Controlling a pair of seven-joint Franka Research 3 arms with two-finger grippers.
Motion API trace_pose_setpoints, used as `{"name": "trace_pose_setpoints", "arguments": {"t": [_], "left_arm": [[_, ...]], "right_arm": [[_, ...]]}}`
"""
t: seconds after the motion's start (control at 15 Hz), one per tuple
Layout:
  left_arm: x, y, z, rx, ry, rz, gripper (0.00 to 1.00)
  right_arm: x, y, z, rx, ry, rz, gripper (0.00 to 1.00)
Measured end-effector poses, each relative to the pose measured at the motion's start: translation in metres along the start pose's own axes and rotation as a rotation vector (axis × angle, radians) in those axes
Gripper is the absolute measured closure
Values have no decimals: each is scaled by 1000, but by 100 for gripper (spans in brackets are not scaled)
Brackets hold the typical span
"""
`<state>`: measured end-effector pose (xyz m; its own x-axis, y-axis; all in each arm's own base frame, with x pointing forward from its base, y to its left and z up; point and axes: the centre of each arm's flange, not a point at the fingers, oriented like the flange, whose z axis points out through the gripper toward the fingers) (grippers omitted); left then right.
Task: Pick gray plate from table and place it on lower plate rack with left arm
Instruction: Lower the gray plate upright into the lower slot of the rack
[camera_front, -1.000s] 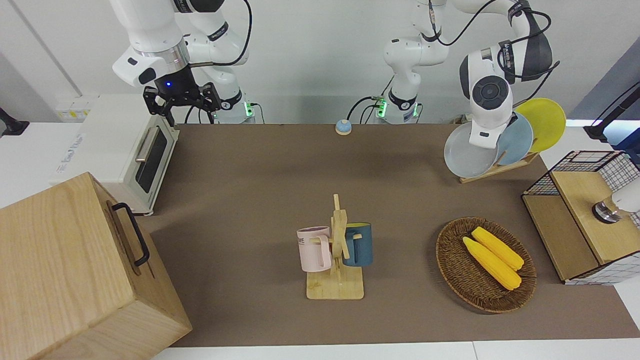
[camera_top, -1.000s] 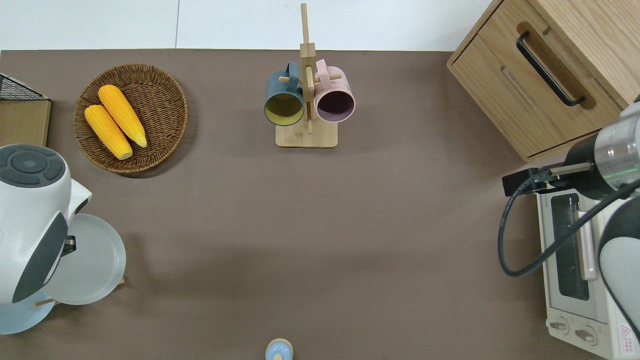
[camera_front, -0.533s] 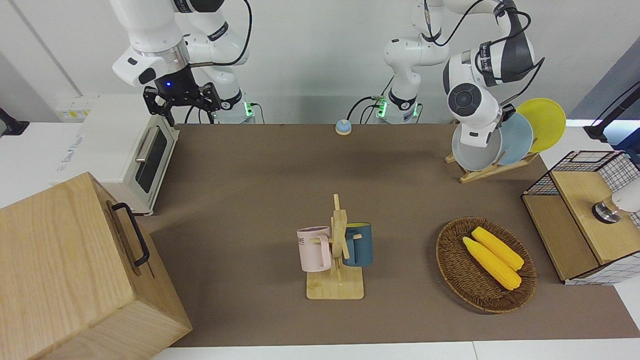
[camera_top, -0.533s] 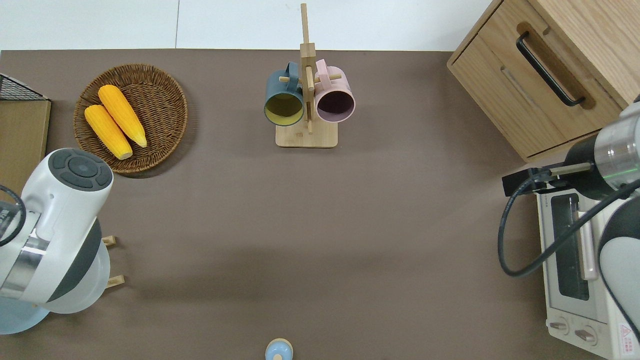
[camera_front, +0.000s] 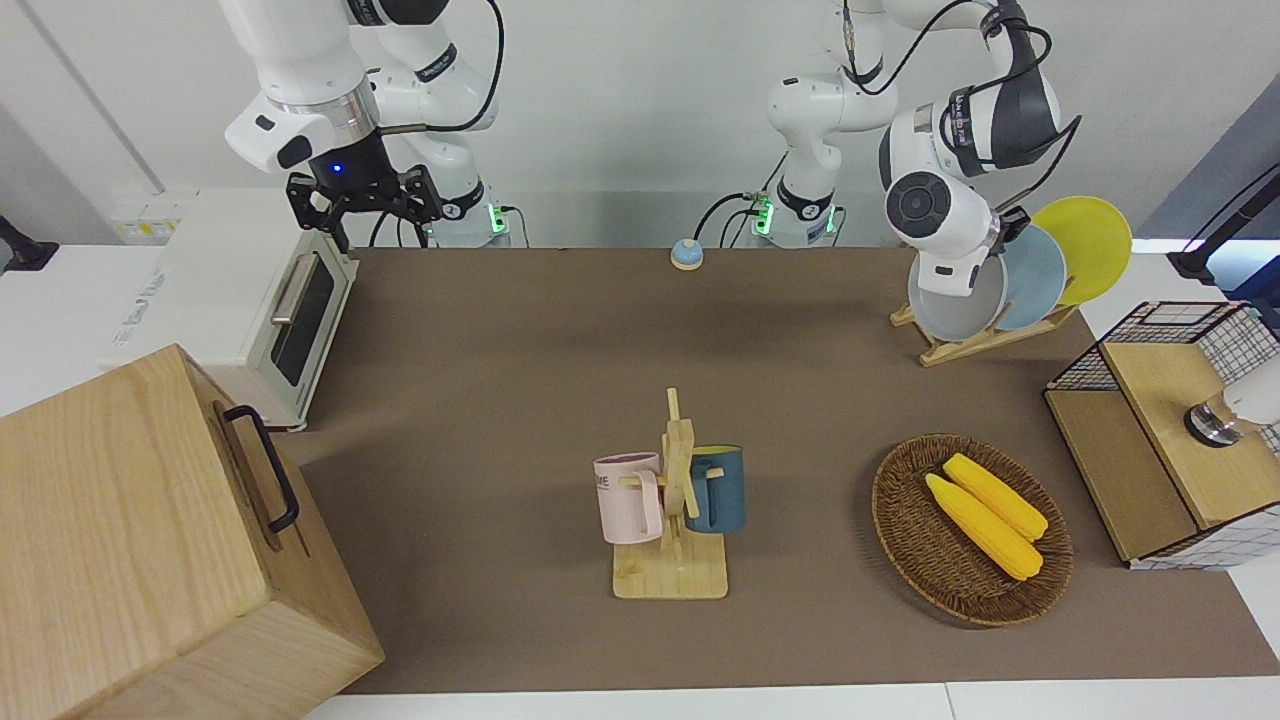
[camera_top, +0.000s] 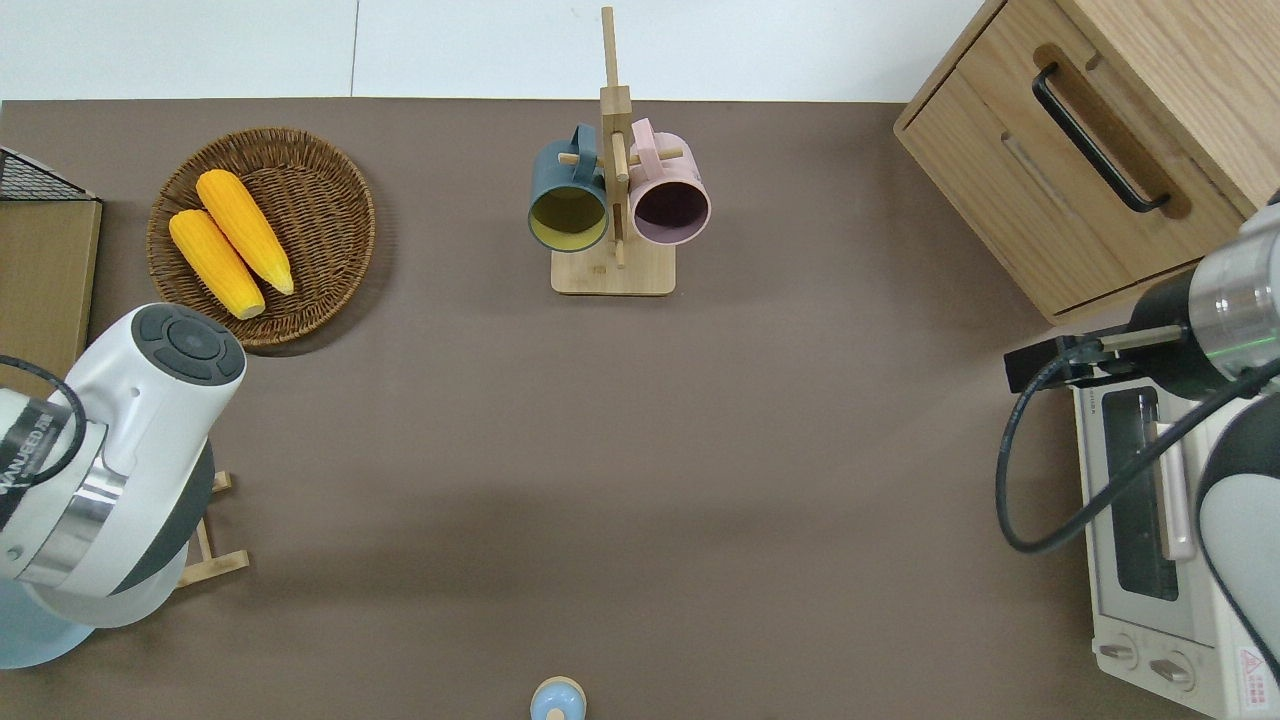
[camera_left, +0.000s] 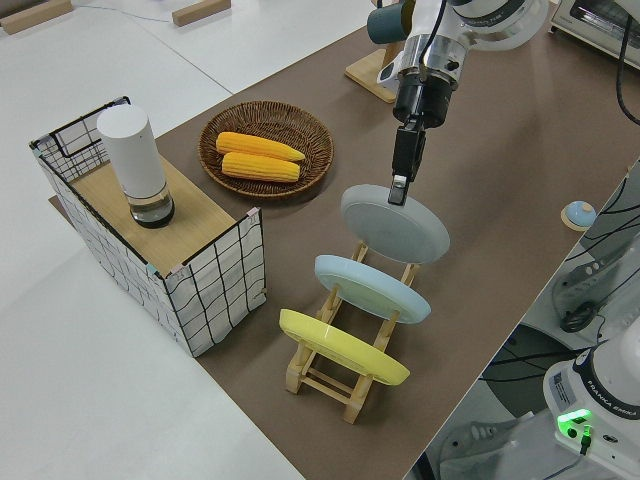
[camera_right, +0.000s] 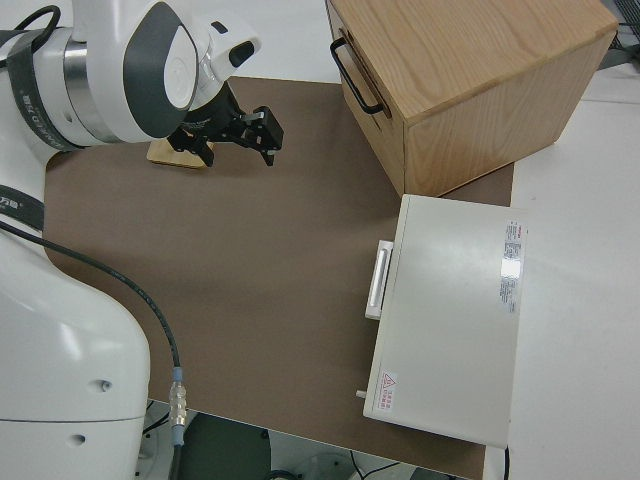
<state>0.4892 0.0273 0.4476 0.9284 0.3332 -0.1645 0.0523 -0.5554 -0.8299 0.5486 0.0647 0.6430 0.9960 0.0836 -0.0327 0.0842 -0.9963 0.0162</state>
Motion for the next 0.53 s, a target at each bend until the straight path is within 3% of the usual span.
{"name": "trace_pose_setpoints", "arguments": {"t": [0.27,0.53], "left_arm": [[0,17,13,20,-24,-53,99],[-1,26,17,26,-35,-53,99]], "right_arm": [[0,0,0,0,0,0,1],[0,0,0,0,0,0,1]]}}
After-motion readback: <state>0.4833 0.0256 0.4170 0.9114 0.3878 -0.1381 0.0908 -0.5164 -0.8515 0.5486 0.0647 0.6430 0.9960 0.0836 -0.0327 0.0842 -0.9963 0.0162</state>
